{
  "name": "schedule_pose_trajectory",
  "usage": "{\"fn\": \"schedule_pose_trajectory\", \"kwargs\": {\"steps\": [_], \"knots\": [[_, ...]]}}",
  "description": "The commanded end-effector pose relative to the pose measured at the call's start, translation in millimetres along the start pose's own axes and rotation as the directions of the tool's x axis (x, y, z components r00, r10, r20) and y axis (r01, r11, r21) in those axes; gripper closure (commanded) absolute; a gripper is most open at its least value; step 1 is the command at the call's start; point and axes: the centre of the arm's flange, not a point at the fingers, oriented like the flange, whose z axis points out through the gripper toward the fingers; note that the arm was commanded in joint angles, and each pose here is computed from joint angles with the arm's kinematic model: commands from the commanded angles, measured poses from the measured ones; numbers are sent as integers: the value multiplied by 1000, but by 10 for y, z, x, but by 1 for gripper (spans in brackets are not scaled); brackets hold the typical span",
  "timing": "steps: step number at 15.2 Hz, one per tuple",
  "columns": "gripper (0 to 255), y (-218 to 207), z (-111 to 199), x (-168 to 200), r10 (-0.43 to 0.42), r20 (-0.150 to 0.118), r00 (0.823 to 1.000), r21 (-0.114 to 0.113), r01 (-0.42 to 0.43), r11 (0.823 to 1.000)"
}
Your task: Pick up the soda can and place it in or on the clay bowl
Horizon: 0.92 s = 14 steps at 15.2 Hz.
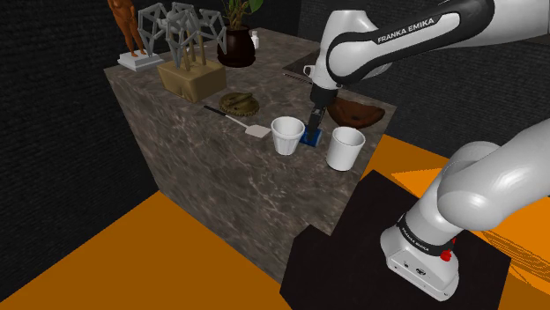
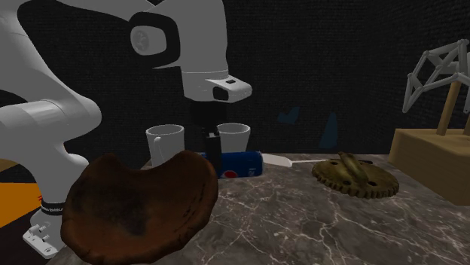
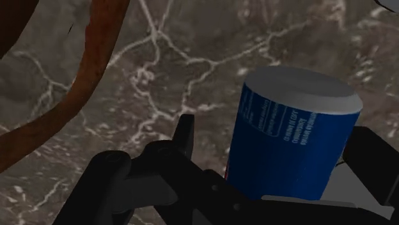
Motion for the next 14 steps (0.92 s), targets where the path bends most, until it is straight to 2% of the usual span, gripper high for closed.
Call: {"fn": "schedule_pose_trajectory", "kwargs": {"steps": [1, 8, 9, 14], "knots": [[0, 5, 104, -18, 1, 7, 1000, 1, -1, 1000], [0, 5, 104, -18, 1, 7, 1000, 1, -1, 1000], [255, 5, 104, -18, 1, 7, 1000, 1, -1, 1000], [255, 5, 109, -17, 1, 7, 1000, 1, -1, 1000]]}}
